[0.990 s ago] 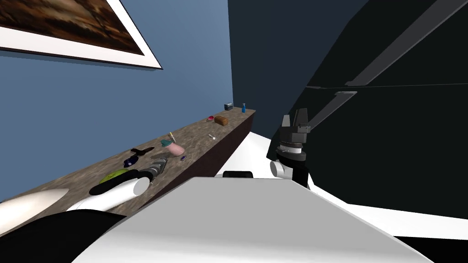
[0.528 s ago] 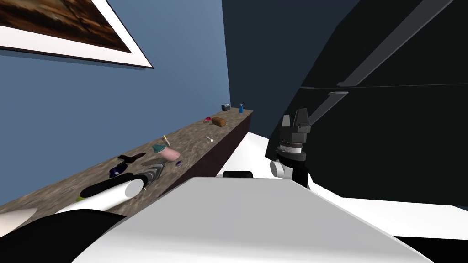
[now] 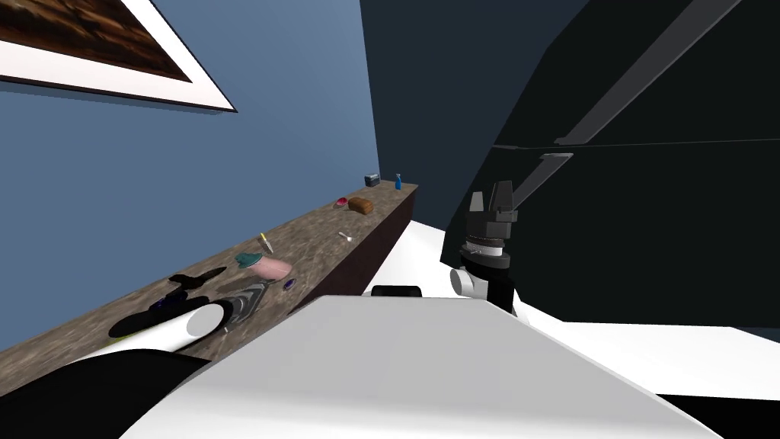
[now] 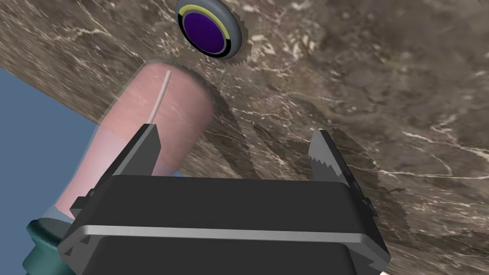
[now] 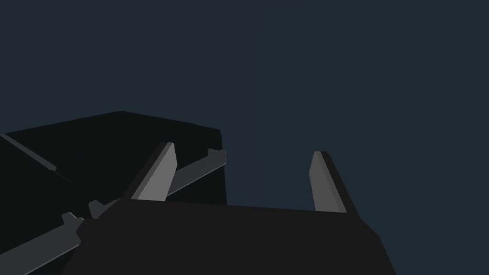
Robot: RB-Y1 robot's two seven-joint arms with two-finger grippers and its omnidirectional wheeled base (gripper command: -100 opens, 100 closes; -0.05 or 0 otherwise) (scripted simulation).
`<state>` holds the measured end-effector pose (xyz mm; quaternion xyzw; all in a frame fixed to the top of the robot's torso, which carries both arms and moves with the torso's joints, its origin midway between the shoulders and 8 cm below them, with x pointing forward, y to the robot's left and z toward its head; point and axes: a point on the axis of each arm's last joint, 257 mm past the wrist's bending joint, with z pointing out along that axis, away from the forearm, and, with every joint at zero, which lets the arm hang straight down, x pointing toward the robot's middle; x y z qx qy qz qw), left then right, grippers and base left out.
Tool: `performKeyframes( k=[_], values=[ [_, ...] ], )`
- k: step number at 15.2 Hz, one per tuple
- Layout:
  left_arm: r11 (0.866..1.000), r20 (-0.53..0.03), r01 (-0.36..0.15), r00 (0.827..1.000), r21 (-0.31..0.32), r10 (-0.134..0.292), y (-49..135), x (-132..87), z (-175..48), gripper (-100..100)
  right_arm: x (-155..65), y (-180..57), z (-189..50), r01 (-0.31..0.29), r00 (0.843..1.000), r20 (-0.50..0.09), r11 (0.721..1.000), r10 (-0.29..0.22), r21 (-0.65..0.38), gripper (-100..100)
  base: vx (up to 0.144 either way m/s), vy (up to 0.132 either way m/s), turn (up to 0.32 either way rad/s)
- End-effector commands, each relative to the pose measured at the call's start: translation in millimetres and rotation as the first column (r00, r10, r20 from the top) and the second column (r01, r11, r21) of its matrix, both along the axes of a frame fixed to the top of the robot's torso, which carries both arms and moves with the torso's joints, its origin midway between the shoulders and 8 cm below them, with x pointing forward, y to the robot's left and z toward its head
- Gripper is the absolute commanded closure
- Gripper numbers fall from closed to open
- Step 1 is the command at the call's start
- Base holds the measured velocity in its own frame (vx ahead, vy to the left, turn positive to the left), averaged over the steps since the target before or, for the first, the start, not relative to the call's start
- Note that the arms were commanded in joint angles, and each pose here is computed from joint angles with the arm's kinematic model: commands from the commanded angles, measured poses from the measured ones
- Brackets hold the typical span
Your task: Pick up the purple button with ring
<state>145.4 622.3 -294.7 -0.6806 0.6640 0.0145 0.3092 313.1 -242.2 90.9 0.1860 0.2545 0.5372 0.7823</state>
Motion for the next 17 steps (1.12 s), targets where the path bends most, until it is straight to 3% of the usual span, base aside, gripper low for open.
performKeyframes(
  k=[1, 9, 17],
  values=[
    [1.0, -0.038, -0.008, 0.999, -0.029, 0.007, -3.1, -10, -6, -100, 0, 0, 0, 0.0, 1.0, 0.0, 1.0, 0.0, 0.0, 0, 0.054, 0.025, -0.039],
    [0.992, -0.139, -0.043, 0.99, -0.118, 0.027, -9.3, -43, -19, -100, 0, 0, 0, 0.0, 1.0, 0.0, 1.0, 0.0, 0.0, 0, 0.054, 0.018, -0.058],
    [0.967, -0.252, -0.091, 0.967, -0.237, 0.029, -24.2, -83, -31, -100, 0, 0, 0, 0.0, 1.0, 0.0, 1.0, 0.0, 0.0, 0, 0.058, 0.024, -0.064]
  ],
)
